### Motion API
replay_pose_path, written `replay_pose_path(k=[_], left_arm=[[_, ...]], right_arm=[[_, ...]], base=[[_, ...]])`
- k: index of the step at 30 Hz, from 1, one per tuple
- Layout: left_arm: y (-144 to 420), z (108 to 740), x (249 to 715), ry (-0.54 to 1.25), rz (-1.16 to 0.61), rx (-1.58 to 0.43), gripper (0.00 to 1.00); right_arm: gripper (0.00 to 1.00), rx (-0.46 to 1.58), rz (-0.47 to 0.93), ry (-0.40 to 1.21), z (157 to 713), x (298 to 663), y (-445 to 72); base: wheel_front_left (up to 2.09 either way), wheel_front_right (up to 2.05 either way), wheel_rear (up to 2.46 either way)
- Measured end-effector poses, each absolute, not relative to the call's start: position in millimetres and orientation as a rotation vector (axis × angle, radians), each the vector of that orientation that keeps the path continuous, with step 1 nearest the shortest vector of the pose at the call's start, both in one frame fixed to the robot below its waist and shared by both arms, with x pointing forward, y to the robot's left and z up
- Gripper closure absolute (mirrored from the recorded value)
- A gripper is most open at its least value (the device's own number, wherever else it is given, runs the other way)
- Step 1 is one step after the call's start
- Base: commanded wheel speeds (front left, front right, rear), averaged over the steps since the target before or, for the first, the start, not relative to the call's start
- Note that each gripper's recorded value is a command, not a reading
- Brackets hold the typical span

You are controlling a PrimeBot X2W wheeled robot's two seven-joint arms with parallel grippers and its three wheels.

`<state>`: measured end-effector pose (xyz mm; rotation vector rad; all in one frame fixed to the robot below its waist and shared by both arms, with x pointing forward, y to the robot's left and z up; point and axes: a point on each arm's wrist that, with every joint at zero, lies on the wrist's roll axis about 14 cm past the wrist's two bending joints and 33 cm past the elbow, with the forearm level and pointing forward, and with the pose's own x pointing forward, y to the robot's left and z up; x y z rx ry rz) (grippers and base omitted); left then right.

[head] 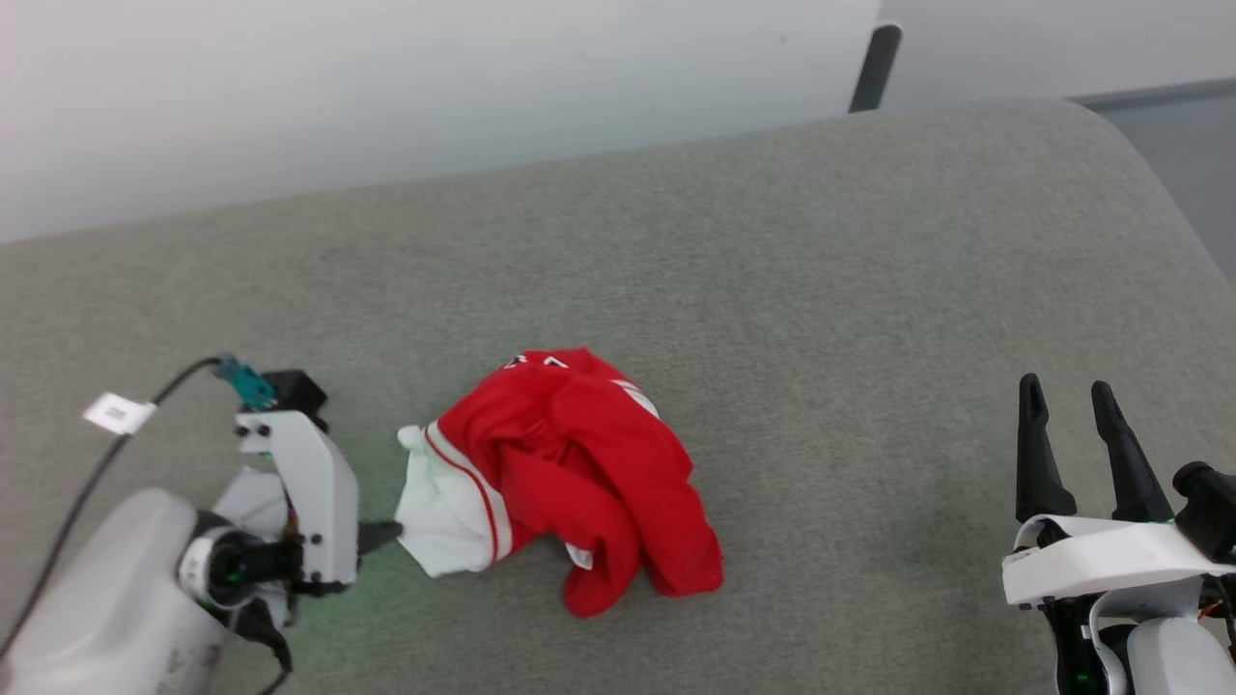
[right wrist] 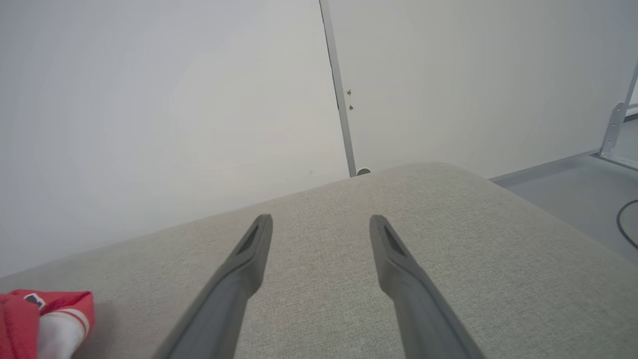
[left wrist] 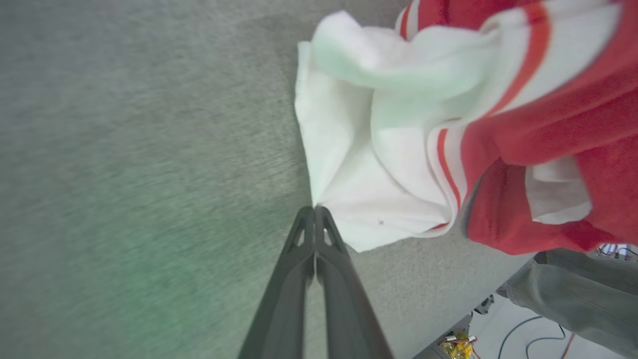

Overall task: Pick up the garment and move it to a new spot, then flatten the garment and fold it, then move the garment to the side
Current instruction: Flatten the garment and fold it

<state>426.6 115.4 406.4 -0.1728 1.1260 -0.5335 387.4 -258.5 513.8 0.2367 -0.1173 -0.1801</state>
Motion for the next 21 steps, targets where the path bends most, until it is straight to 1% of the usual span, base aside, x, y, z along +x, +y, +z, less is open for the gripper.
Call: replay_pose_path(k=[5,11,17,21], left_arm=[[149.8,430.9,434.5,1.04,-0.46,-0.157,1.0],[205.5,460.4,436.2,0.956,-0.332,-0.099,1.0],[255.7,475.2,420.2,0.93,-0.199,-0.072,1.0],[292.8,474.4,402.7,0.943,-0.089,-0.042,1.0]], right_arm=[[0.0,0.24,-0.143,-0.123,518.4,391.9,-246.7],[0.0,0.245,-0.091,-0.125,523.7,396.5,-229.8],[0.0,0.244,-0.054,-0.129,529.2,395.1,-217.7],[0.0,0.245,-0.036,-0.132,532.7,393.8,-211.8]], base=[[0.0,0.0,0.0],[0.0,0.0,0.0],[0.0,0.0,0.0],[0.0,0.0,0.0]])
